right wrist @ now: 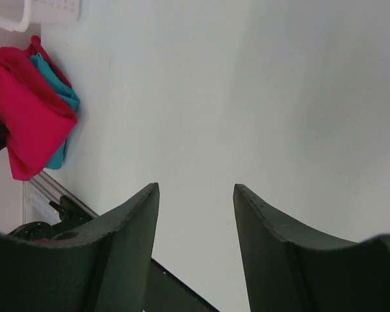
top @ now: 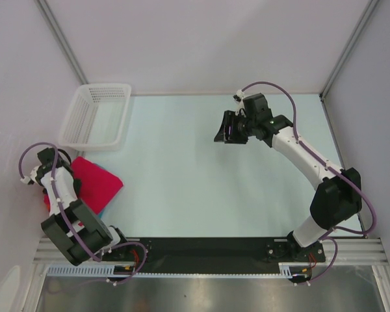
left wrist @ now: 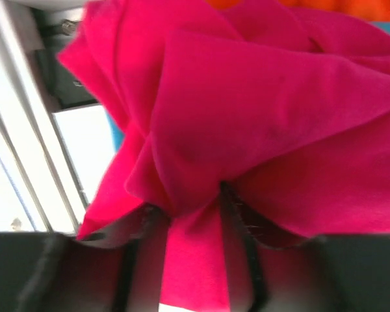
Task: Fold and stack the t-shirts
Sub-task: Grab crumpled tshirt from the corner of the board with the left arm, then move the tshirt to the center of the board
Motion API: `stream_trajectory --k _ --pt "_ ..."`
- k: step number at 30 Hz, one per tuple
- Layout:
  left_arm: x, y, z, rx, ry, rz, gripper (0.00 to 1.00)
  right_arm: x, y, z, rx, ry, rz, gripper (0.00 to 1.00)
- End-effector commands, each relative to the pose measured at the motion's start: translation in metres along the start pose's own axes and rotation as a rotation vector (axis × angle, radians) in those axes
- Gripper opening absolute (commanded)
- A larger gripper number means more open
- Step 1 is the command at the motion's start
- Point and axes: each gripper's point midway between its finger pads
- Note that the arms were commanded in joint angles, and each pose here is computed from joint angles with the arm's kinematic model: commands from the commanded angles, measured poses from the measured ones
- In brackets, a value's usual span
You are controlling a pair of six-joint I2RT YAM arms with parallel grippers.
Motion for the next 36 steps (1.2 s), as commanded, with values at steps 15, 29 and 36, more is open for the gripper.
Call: stream_trajectory --k 15,29,36 --pt "-0.1 0.232 0.037 -0.279 -0.221 -1.037 0.0 0.02 0.004 0.002 -0.035 -0.028 0.106 0.5" --pt "-0.158 0.32 -0.191 0.291 -0.875 -1.628 0.0 0.025 0.013 -0.006 -0.04 -0.019 0.084 0.49" --pt "-0.15 0.344 -0.267 0.469 -1.072 -1.715 0.0 0.022 0.02 -0.003 -0.057 -0.015 0.056 0.49"
Point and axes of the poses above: each gripper's point midway between its finger pads, its own y axis back along the fingers, its own x axis along the line the jaws close on, z = x × y, and after that the axes turned 5 degrees about y, right-handed
